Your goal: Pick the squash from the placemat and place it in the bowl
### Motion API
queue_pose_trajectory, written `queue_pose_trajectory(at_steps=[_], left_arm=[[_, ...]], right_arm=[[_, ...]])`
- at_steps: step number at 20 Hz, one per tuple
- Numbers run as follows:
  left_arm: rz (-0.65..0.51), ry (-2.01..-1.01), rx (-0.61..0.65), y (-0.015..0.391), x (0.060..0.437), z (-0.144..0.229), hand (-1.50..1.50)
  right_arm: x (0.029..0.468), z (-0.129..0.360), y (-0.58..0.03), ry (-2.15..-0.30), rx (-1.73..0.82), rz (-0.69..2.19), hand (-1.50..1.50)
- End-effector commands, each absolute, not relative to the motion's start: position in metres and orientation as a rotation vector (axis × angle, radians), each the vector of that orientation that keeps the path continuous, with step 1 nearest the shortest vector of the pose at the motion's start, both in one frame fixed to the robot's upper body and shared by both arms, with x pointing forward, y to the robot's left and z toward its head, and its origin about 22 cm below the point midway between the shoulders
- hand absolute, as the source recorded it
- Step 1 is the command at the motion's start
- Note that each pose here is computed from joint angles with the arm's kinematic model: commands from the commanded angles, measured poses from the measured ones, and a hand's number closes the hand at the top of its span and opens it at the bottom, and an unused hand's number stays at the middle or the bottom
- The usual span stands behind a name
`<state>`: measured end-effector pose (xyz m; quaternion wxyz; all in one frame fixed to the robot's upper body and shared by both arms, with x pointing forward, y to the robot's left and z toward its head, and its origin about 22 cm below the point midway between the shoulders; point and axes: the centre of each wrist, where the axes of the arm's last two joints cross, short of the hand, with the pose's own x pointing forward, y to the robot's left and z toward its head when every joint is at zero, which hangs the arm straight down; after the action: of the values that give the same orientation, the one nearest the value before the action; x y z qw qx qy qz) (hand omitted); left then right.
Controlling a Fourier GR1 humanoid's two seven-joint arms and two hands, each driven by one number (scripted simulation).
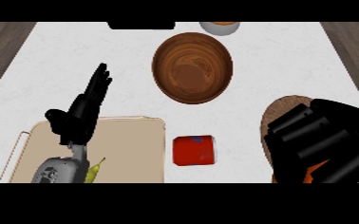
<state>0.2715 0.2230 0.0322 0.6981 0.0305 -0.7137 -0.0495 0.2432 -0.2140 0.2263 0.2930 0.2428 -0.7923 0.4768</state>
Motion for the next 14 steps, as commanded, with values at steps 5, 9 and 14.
queue_pose_trajectory(at_steps=[5, 9, 14], left_arm=[[-0.139, -1.602, 0.057, 0.225, 0.284, 0.027, 0.0], [-0.118, -1.607, 0.068, 0.221, 0.277, 0.028, 0.0], [-0.126, -1.598, 0.04, 0.199, 0.276, 0.033, 0.0]], right_arm=[[0.285, 0.249, -0.17, -2.048, 0.535, 1.25, 1.5], [0.3, 0.253, -0.144, -2.138, 0.297, 1.294, 1.5], [0.331, 0.228, -0.136, -2.148, 0.117, 1.441, 1.5]])
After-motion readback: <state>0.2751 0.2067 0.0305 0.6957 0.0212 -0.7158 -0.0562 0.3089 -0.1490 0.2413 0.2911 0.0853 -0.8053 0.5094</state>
